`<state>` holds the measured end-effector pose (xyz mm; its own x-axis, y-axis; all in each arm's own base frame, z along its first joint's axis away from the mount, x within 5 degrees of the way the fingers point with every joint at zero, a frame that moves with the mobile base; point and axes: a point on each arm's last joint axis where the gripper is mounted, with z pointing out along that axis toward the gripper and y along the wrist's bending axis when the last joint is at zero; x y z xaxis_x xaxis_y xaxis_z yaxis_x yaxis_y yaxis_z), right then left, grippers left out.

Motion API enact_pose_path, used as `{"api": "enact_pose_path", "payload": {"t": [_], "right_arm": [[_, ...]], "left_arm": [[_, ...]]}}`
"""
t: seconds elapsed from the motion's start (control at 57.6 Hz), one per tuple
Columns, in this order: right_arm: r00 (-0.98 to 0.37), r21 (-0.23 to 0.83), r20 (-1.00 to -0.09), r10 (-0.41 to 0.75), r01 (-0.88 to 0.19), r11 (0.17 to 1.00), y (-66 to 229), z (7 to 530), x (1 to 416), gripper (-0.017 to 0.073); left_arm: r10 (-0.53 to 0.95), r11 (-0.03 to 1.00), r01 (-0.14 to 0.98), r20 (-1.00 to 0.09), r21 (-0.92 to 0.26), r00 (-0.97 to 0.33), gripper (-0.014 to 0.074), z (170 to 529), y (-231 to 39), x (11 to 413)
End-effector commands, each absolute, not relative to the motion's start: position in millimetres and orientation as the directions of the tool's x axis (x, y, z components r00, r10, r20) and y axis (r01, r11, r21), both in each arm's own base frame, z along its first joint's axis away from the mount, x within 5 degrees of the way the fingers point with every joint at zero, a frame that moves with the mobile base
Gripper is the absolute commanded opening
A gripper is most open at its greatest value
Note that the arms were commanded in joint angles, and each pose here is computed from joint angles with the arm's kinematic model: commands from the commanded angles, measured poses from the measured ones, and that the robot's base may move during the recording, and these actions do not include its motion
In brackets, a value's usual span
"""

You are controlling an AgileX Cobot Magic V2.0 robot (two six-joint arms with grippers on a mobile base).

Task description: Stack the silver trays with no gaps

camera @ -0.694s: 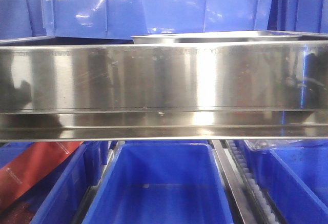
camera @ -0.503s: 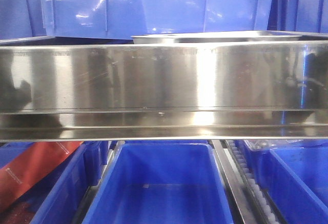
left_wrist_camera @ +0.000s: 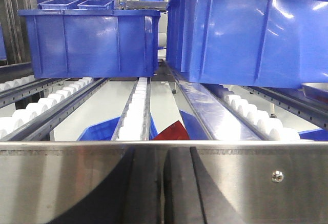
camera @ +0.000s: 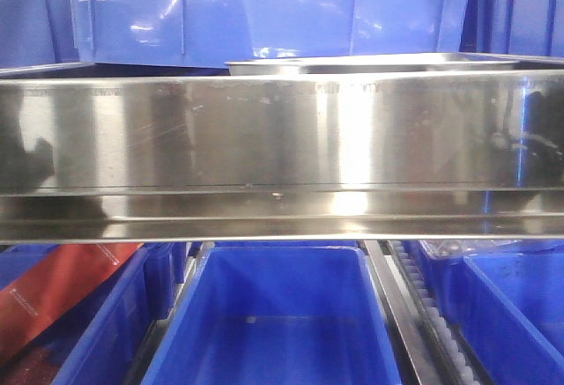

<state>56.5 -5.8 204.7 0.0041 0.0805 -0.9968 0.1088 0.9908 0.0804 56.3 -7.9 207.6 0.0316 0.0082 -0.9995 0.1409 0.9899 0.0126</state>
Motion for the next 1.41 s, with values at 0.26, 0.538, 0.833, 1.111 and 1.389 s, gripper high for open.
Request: {"api": "enact_pose_path", "payload": {"t": [0.26,0.538,0.833,1.111,1.389], "right_arm": [[0.022,0.078,-0.997,0.076,0.11,0.991,-6,207,56,-0.0073],[0.047,0.078,-0.996,0.073,0.111,0.991,-6,209,56,-0.0073],[0.236,0.153,-0.964,0.124,0.107,0.983,-9,225,54,-0.0073],[0.384,0.228,-0.903,0.193,0.048,0.973,-6,288,35,-0.0073],[0.315,0.213,-0.925,0.213,-0.036,0.976,8,368,-2,-0.0073]], "left_arm": [[0.003,0.99,0.139,-0.999,0.01,0.051,0.0014,210,-8,56],[0.0,0.99,0.14,-0.997,0.01,0.072,0.0014,212,-8,56],[-0.184,0.974,0.189,-0.926,-0.127,0.329,0.0014,239,-7,50],[-0.275,0.95,0.218,-0.932,-0.225,0.238,0.0014,325,-4,20],[-0.099,0.982,0.168,-0.992,-0.085,0.078,0.0014,407,-6,28]]}}
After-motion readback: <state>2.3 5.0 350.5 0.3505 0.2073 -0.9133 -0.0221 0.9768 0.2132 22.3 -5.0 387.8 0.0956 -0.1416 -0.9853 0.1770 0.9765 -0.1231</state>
